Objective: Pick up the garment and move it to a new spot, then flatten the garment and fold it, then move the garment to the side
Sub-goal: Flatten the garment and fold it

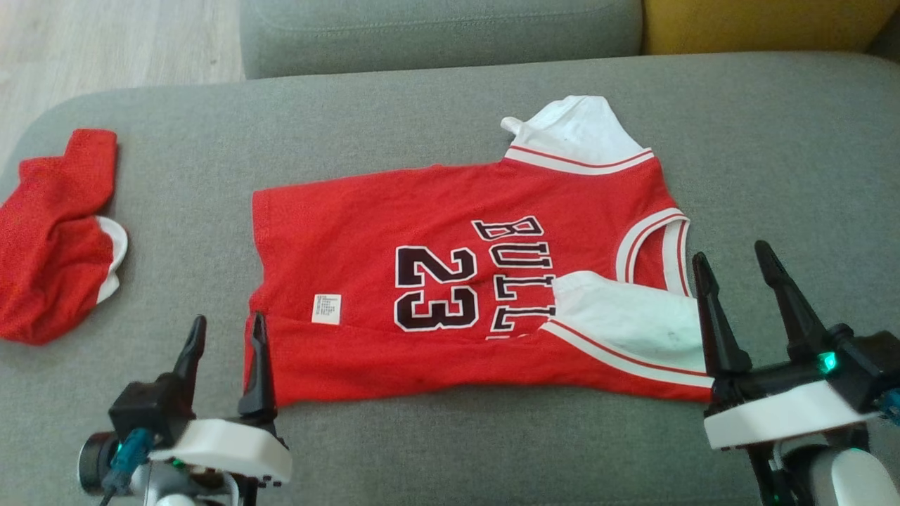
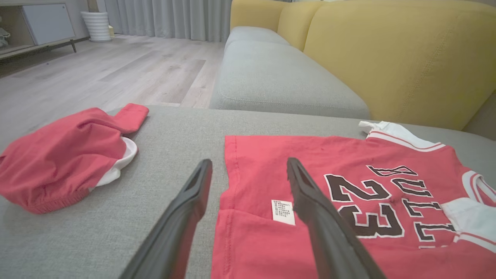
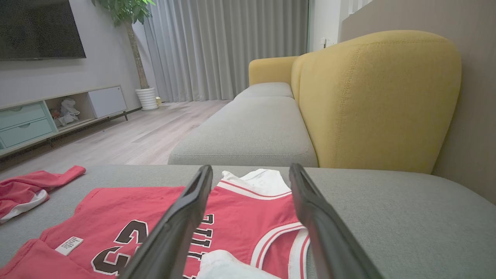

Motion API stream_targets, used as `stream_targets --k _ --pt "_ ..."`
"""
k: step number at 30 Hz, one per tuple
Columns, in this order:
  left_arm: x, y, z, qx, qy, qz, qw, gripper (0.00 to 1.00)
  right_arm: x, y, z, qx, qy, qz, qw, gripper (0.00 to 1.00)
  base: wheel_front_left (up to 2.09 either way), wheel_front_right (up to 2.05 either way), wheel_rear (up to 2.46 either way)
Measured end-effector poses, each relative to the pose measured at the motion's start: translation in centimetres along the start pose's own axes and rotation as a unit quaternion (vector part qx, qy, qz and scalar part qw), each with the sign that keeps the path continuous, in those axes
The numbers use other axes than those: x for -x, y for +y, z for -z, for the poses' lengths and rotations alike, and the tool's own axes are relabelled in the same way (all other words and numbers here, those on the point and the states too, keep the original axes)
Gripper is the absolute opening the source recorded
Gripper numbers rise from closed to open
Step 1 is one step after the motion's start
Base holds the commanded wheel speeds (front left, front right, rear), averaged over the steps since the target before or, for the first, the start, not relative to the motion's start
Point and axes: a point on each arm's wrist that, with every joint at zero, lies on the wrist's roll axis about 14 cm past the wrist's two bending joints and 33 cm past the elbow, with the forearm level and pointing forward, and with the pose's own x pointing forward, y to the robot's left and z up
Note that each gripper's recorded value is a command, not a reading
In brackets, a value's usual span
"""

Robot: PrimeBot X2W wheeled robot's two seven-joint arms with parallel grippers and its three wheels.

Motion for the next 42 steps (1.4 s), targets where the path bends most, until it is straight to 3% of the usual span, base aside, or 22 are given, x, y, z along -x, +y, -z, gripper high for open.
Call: stream_targets --k 7,18,27,34,36,42 --pt "-1.6 0.2 1.8 0.002 0.04 0.013 0.999 1.0 -0.8 0.2 1.0 -0.016 0.013 -0.001 1.0 1.0 0.0 0.0 0.0" --pt "-11.6 -0.9 3.3 0.024 0.081 0.041 0.996 1.0 -3.7 -0.1 3.5 -0.039 0.037 -0.001 0.999 1.0 0.0 0.0 0.0" --pt "-16.7 0.3 8.3 0.032 0.18 0.025 0.983 1.0 -5.0 -0.5 5.5 -0.054 0.052 0.004 0.997 1.0 0.0 0.0 0.0" --pt "-17.7 0.5 11.0 0.044 0.236 0.021 0.971 0.98 -4.6 -1.6 6.3 -0.06 0.06 0.023 0.996 1.0 0.0 0.0 0.0" --pt "-17.9 0.5 10.9 0.044 0.238 0.024 0.97 0.0 -4.5 -1.9 6.3 -0.06 0.058 0.028 0.996 1.0 0.0 0.0 0.0" --pt "-17.6 0.4 10.6 0.042 0.221 0.03 0.974 0.0 -4.5 -2.8 6.7 -0.058 0.064 0.041 0.995 1.0 0.0 0.0 0.0"
